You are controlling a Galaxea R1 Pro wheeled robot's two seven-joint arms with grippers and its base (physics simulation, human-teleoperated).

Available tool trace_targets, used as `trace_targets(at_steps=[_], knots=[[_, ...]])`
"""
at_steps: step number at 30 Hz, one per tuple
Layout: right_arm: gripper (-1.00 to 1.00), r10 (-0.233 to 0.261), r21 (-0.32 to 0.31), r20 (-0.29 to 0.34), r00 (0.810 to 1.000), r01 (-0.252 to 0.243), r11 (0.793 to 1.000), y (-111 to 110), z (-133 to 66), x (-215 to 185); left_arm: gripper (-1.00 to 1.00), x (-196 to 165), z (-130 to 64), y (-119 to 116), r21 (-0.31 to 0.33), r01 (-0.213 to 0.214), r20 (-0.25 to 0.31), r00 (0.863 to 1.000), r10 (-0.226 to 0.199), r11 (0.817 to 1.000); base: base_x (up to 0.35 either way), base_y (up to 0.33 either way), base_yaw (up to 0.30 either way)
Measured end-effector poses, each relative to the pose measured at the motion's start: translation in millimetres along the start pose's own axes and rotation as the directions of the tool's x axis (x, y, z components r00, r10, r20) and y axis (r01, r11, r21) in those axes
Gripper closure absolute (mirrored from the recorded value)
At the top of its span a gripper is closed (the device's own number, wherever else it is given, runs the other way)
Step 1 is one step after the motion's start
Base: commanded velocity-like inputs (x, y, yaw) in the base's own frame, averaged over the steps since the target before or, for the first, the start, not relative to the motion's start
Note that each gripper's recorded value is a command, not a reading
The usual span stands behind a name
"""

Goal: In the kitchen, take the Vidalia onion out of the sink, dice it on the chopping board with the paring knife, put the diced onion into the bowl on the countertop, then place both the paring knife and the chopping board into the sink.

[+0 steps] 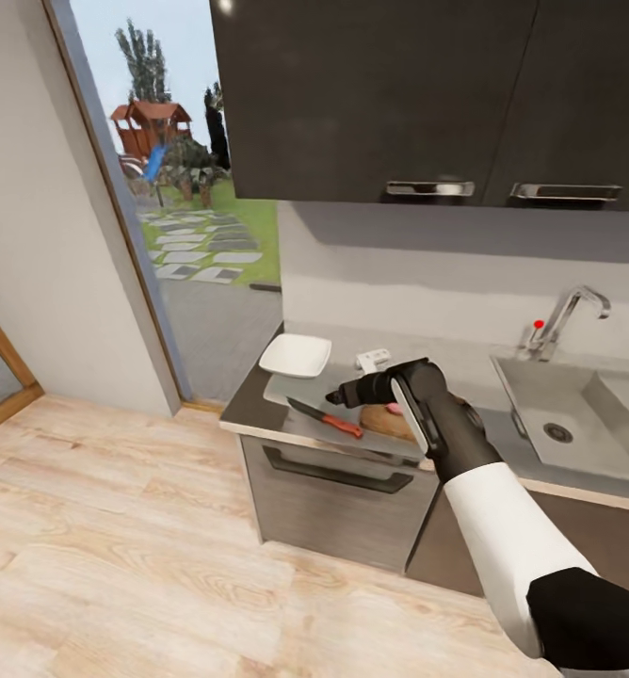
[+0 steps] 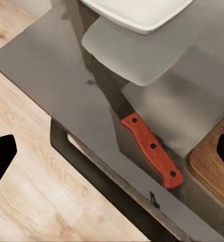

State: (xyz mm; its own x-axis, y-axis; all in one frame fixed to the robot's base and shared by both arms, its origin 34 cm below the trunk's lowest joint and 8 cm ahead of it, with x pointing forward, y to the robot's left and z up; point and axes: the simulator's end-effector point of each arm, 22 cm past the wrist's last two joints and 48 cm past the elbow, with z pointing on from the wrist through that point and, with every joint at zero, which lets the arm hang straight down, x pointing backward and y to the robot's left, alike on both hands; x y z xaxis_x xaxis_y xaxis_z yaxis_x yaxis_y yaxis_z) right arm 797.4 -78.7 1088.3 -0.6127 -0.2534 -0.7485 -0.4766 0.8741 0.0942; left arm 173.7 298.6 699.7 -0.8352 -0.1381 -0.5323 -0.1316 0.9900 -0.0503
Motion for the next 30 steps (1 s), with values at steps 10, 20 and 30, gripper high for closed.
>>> trace_targets(at_steps=[10,20,30], knots=[[-1.0,-0.072,0.004,-0.032,0.997,0.073,0.997,8.9,5.6,9.4,-1.0,0.5,-0.1,0.0,0.0,0.0,-0.002,1.0,0.0,1.0,0.232,-0.092,0.0],[-1.0,-0.185,-0.015,-0.076,0.98,0.184,0.983,36.2,15.8,22.7,-1.0,0.0,0.2,-0.1,0.0,0.0,-0.001,1.0,0.0,1.0,0.037,-0.005,0.0],[-1.0,-0.183,-0.026,-0.128,0.975,0.181,0.983,28.7,36.7,53.7,-1.0,1.5,-0.3,0.2,-0.001,0.0,-0.007,1.0,0.0,1.0,0.0,0.0,0.0]])
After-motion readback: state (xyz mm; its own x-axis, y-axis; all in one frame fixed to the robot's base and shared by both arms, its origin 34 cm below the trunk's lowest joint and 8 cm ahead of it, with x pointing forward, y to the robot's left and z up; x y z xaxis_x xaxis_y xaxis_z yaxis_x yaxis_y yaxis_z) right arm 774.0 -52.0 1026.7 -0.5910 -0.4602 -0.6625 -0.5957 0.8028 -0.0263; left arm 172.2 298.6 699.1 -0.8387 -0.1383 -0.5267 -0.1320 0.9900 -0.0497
